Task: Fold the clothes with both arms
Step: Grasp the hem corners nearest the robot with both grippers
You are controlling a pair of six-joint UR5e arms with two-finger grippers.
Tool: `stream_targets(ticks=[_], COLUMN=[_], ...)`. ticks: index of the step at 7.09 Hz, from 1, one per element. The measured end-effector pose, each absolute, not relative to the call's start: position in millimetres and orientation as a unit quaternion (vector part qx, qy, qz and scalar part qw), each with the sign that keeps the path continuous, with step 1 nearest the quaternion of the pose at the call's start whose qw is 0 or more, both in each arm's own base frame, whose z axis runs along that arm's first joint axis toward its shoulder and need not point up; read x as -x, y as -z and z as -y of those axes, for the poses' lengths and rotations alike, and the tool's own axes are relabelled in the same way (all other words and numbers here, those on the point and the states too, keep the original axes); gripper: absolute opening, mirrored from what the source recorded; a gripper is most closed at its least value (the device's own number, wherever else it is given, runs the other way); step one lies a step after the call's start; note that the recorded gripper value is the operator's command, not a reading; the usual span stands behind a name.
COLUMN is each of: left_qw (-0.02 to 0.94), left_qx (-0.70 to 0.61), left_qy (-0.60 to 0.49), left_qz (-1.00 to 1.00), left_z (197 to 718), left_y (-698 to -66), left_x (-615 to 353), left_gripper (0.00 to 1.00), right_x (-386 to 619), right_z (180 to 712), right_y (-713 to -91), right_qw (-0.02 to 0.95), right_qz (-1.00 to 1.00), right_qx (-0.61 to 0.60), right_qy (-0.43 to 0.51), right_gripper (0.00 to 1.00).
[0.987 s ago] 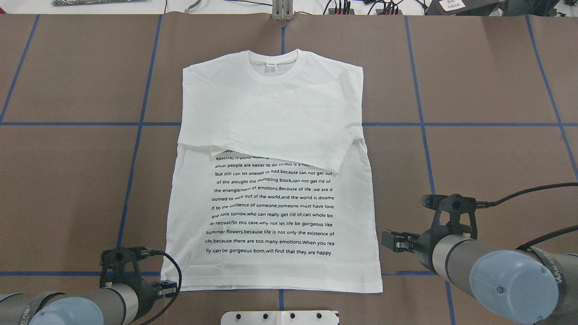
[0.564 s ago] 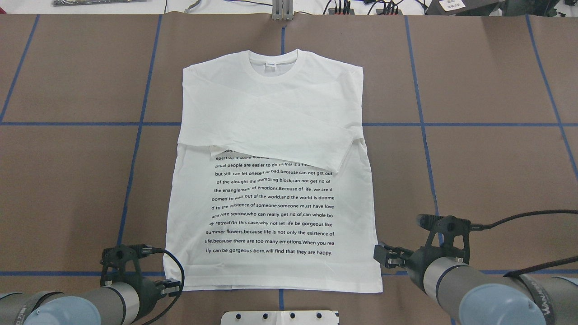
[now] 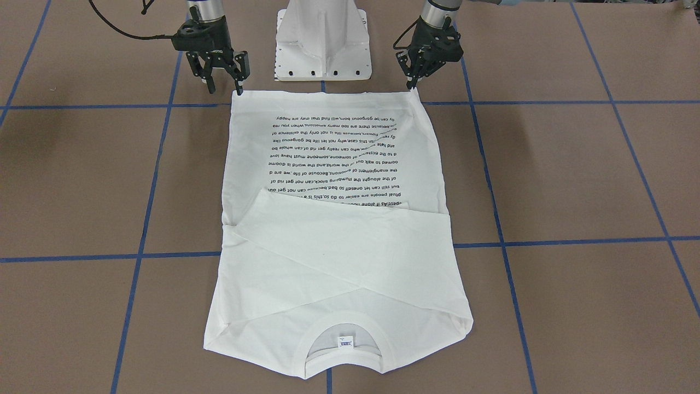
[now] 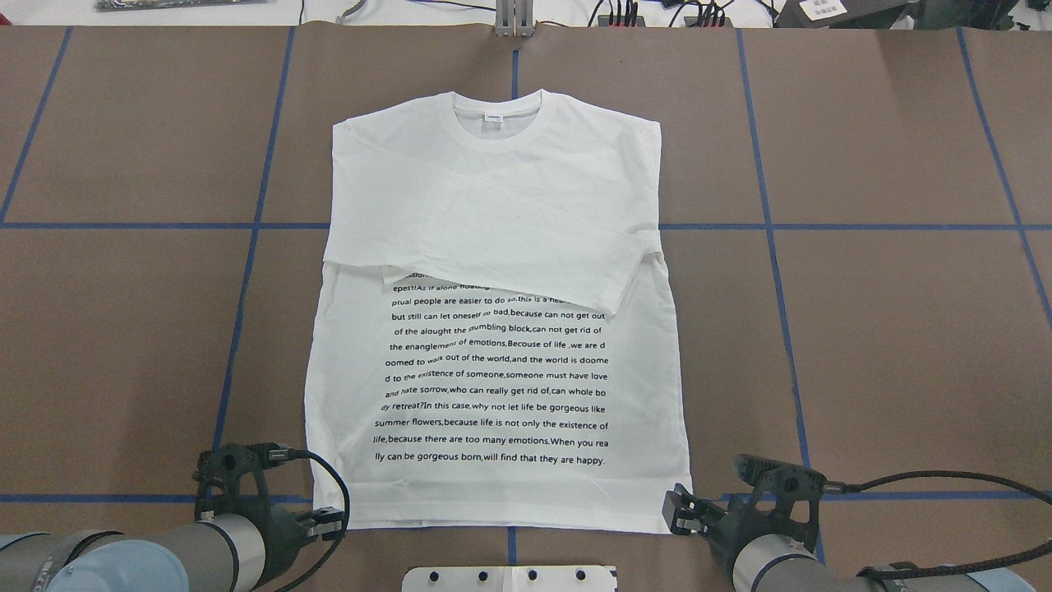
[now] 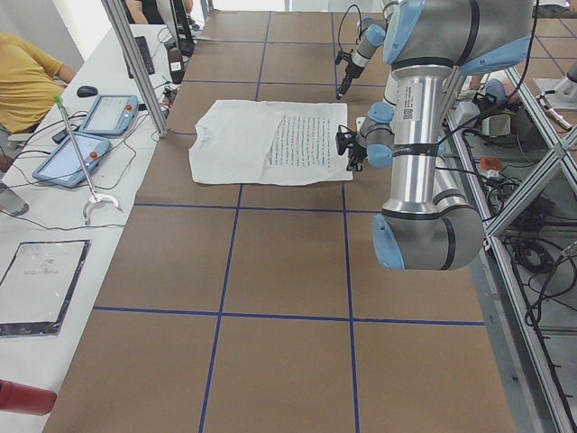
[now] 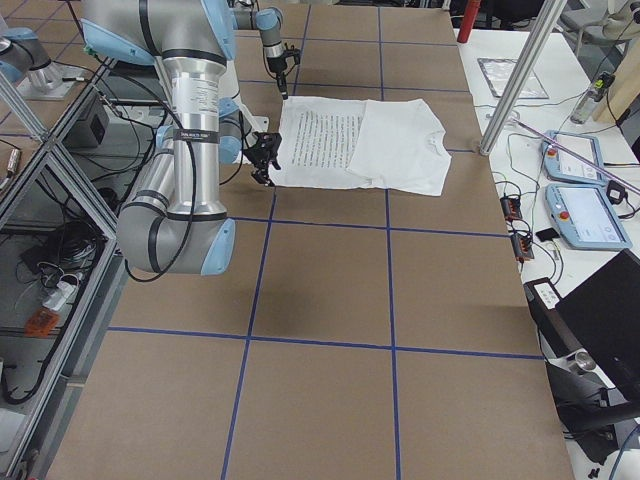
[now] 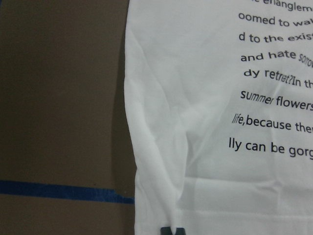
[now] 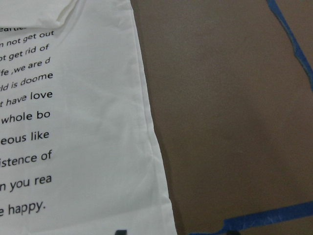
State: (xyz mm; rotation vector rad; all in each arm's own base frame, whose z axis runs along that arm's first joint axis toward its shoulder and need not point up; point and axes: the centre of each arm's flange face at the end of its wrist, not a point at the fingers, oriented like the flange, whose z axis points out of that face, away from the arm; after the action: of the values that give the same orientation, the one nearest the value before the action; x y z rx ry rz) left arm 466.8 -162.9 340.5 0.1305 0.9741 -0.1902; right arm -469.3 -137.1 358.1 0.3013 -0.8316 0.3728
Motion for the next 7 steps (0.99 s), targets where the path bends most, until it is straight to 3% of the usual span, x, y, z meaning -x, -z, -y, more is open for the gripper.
stream_targets(ticks=[3,7], left_qw=[0.876,0.874], left_qx=[-0.063,-0.062], left_qy=[0.091,0.091], left_qz=[-0.469,-0.473], left_z=[163,164], left_y=[-339,-335], left_x=[-467,-465], left_gripper=[0.0,0.0], right_x=[478,487], right_z=[124,115], right_y=[-364,-369], right_qw=[0.887,0.89], right_qz=[0.4,0.396], right_qx=[-0.147,-0.148], right_qy=[-0.179,-0.171], right_gripper=[0.55,0.55])
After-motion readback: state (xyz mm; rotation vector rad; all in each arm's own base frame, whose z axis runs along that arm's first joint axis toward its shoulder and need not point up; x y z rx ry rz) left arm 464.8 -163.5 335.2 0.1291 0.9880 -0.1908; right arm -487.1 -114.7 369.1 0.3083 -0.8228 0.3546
